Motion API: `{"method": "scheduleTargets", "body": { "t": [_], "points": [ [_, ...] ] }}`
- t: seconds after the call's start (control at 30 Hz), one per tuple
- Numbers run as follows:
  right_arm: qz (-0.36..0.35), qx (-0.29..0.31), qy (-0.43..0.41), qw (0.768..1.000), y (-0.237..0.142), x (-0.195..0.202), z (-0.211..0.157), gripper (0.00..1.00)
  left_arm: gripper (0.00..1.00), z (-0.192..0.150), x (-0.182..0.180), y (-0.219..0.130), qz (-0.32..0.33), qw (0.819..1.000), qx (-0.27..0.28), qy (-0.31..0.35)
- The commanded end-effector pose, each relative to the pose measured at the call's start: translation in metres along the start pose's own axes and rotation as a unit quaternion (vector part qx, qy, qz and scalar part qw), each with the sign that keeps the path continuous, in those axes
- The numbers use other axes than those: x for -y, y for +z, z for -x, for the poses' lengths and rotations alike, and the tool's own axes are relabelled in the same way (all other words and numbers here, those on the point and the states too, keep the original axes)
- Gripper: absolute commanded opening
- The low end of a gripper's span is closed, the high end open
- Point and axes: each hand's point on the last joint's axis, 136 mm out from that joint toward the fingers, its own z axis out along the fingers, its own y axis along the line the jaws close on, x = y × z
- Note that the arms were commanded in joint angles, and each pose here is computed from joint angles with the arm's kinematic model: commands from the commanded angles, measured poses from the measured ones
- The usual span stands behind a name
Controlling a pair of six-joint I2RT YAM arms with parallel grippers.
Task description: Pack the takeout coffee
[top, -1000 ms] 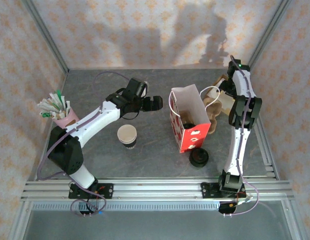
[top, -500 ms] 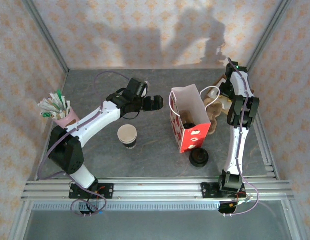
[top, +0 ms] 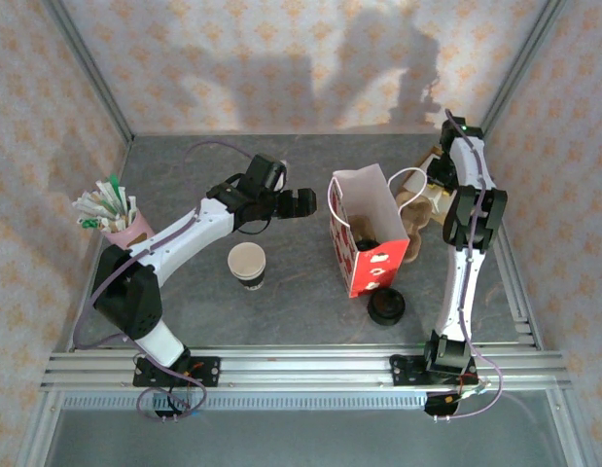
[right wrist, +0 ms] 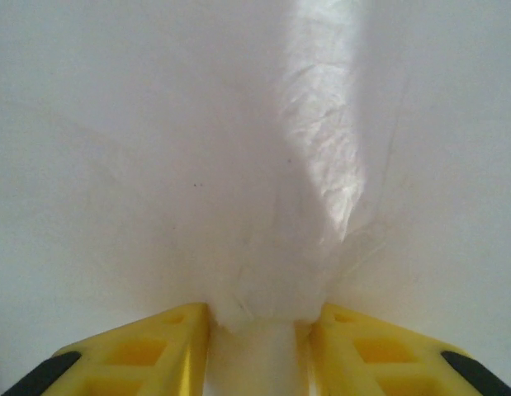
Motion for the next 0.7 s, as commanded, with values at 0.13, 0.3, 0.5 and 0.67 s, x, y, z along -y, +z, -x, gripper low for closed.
{"method": "scheduleTargets", "body": {
  "t": [0.13, 0.3, 0.5, 0.67],
  "points": [
    [-0.013, 0.024, 0.009, 1.0, -0.03, 0.012, 0.004, 0.33, 1.0, 0.003, 0.005, -0.006, -0.007, 1.0, 0.012, 0.008],
    [-0.004, 0.027, 0.009, 1.0, -0.033, 0.01, 0.004, 0.24, 1.0, 0.002, 0.005, -0.005, -0.008, 1.0, 0.01, 0.007],
    [-0.022, 0.019, 0.01, 1.0, -0.023, 0.018, 0.001, 0.46, 1.0, 0.001, 0.003, -0.004, -0.006, 1.0, 0.009, 0.006],
    [-0.007, 0.0, 0.015, 1.0, -0.005, 0.017, -0.003, 0.58, 1.0, 0.001, 0.003, -0.003, -0.006, 1.0, 0.008, 0.007]
  ]
}}
